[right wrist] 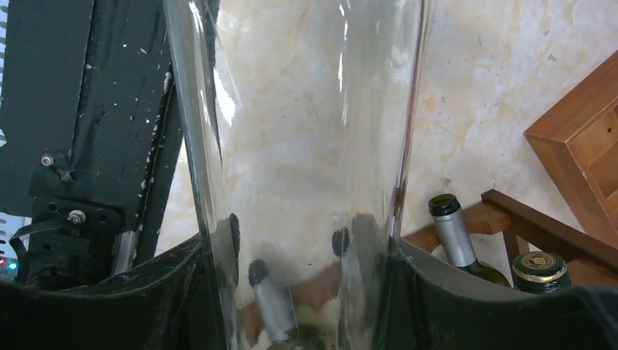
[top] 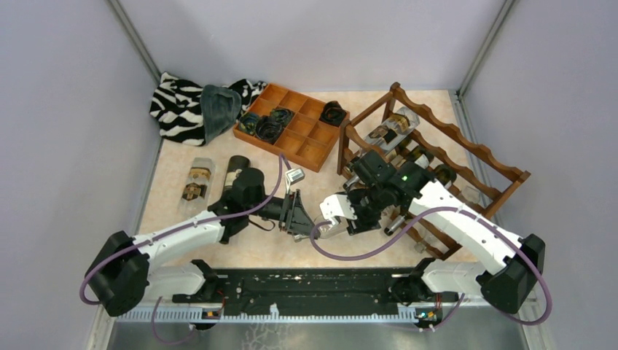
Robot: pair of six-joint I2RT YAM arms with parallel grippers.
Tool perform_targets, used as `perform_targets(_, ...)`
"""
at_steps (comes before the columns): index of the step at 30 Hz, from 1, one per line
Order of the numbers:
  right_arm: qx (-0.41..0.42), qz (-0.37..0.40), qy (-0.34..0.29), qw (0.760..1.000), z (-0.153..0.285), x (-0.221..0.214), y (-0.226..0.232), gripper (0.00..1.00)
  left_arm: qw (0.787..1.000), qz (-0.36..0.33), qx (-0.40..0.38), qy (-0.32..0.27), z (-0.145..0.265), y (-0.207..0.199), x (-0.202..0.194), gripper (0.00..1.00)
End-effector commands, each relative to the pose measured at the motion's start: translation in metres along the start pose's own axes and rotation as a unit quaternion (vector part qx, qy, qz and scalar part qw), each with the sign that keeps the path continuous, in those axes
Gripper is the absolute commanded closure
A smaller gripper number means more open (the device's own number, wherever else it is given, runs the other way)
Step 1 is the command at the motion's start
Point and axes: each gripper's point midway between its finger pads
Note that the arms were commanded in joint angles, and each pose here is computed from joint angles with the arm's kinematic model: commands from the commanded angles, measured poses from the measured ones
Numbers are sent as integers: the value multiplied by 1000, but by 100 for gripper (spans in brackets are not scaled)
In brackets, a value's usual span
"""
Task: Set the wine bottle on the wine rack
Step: Pick up the wine bottle from the center of the board.
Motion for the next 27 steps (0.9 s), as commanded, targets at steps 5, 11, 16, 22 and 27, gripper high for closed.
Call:
perform_targets(5,-30,33,-42,998,9,28,-14,100,999,-21,-28,14,-2,-7,-3,53)
perform_targets(11,-27,37,-41,998,9,26,-12,100,999,-26,-35,30,-2,-7,-7,85)
perform_targets(16,-28,25,-47,998,11,29,-12,93,997,-51,-56,25,-1,-16,-4,100)
perform_targets(22,-29,-23,-61,997,16,38,-12,20,993,-72,-90,9,6,-32,-7,100)
perform_targets(27,-27,-33,-59,997,17,39,-13,9,991,-79,-106,-2,9,-38,-9,100)
Point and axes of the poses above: each gripper's point midway between its finger pads, its own z axis back along the fingers, its own y axis along the line the jaws close on, x = y × z, and after that the axes turned 8 degrees about -z, right-handed
